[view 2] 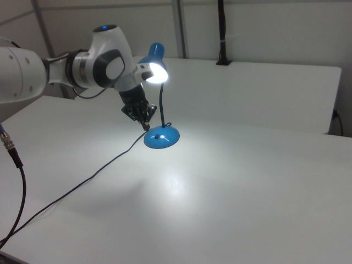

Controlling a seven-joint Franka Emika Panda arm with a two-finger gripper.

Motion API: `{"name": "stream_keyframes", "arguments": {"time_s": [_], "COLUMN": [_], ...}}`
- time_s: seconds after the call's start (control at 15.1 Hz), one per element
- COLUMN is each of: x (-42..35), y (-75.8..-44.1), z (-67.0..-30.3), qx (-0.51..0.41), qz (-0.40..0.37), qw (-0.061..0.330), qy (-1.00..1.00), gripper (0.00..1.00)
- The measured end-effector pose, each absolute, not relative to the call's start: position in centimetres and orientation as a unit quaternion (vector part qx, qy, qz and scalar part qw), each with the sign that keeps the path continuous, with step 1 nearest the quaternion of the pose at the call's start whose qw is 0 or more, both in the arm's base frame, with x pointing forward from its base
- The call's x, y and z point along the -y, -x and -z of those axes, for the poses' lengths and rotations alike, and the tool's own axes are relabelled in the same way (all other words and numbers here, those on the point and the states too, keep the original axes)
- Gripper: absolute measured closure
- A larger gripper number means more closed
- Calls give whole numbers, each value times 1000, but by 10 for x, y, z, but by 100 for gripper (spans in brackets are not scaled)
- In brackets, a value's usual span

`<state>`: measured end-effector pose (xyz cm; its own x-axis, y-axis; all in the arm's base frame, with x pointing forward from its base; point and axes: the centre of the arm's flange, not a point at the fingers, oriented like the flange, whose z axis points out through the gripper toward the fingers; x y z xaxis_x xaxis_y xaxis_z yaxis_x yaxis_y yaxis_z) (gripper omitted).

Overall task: Turn off the lamp
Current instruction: 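Move the gripper down toward the switch on the blue lamp base, then press down on the lamp base switch with the gripper fingertips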

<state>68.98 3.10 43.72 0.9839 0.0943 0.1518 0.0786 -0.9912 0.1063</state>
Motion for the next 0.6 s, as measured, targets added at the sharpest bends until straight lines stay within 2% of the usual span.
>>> {"name": "stream_keyframes", "arguments": {"time_s": [0.13,0.6], "x": [-39,-44], "y": [-703,-735], "z": [-406,-364], "qx": [-47,-46], "qz": [-94,-137], "qw": [53,60], "qy": [-993,-988], "gripper": [99,99]}}
